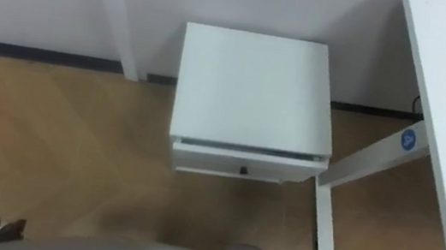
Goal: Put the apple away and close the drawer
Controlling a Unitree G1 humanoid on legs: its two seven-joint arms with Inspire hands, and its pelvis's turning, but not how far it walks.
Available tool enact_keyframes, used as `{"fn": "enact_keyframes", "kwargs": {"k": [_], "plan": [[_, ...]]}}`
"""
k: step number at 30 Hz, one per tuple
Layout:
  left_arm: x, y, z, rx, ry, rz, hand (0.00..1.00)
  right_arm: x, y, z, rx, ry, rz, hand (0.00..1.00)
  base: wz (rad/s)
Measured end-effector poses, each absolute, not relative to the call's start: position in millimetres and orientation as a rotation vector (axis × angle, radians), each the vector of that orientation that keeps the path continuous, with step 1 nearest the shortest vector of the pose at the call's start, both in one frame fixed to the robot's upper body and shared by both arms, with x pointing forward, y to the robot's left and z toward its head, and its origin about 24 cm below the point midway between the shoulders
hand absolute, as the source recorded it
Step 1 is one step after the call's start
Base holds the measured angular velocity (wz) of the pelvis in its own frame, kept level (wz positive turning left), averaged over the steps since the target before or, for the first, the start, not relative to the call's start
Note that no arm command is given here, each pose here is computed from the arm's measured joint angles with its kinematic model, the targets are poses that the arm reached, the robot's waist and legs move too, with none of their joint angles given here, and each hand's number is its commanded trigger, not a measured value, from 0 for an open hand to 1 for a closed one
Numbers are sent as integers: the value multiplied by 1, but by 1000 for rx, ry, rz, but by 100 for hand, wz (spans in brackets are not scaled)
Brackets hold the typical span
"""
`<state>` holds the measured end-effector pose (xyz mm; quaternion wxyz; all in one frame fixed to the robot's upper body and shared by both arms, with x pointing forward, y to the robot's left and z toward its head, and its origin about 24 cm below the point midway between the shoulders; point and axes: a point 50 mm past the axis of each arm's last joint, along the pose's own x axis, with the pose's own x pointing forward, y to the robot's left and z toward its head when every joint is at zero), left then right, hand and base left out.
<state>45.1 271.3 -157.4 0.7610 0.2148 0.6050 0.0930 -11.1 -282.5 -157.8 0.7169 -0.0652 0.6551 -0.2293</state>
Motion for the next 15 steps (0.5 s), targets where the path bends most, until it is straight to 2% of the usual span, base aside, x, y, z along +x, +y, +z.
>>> {"fn": "enact_keyframes", "kwargs": {"k": [1, 4, 7, 15], "plan": [[48, 268, -158, 462, 1308, 197, 0, -13, -284, -157, -140, 1457, -524, 0, 49], [21, 269, -161, 461, 1390, 208, 0, -14, -273, -162, -115, 1476, -488, 0, -45], [4, 265, -163, 445, 1451, 198, 0, -17, -272, -162, -134, 1501, -469, 0, -4], [17, 261, -164, 419, 1403, 167, 0, -13, -271, -162, -132, 1510, -443, 0, -7]]}}
